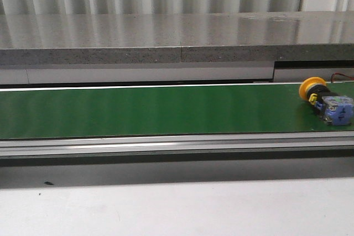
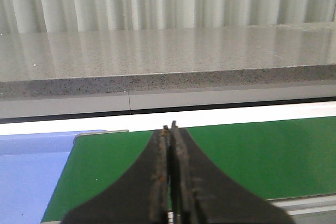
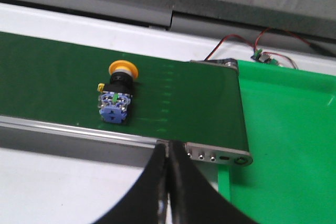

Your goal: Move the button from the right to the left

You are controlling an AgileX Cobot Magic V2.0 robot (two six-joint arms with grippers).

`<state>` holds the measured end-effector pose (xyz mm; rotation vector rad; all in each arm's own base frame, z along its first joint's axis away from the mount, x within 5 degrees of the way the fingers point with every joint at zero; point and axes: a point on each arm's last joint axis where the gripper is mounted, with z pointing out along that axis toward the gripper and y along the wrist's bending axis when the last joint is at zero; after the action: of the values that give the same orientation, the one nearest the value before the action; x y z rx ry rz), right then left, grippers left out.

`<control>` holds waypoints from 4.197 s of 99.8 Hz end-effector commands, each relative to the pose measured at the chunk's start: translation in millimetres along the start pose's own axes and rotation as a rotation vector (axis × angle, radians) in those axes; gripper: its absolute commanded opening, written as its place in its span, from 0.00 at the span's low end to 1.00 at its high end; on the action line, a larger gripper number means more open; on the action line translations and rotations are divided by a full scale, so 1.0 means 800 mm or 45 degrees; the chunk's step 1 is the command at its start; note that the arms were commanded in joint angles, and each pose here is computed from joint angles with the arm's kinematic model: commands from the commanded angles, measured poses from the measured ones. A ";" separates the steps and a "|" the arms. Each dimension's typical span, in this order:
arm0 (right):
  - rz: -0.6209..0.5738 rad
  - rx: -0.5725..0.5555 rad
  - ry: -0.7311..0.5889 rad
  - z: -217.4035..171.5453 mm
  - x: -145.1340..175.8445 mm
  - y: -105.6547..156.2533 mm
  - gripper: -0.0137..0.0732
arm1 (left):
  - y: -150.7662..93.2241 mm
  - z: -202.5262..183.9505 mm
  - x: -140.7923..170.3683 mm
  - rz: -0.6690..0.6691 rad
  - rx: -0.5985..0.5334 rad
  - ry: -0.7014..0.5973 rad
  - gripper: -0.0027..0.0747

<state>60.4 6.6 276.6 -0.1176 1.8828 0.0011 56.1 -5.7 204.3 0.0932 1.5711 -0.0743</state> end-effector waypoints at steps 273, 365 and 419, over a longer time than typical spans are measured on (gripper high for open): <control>-0.025 0.040 -0.192 -0.013 -0.019 -0.002 0.08 | -0.159 0.274 -0.150 -0.167 0.325 1.475 0.76; -0.025 0.040 -0.192 -0.013 -0.019 -0.002 0.08 | -0.245 0.340 -0.077 -0.144 0.388 1.672 0.59; -0.025 0.040 -0.192 -0.013 -0.019 -0.002 0.08 | -0.199 0.340 -0.124 -0.195 0.322 1.535 0.10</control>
<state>54.0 6.7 279.1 -0.1193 1.8279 -0.0087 309.9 -211.0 260.2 0.3102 2.8891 -0.3360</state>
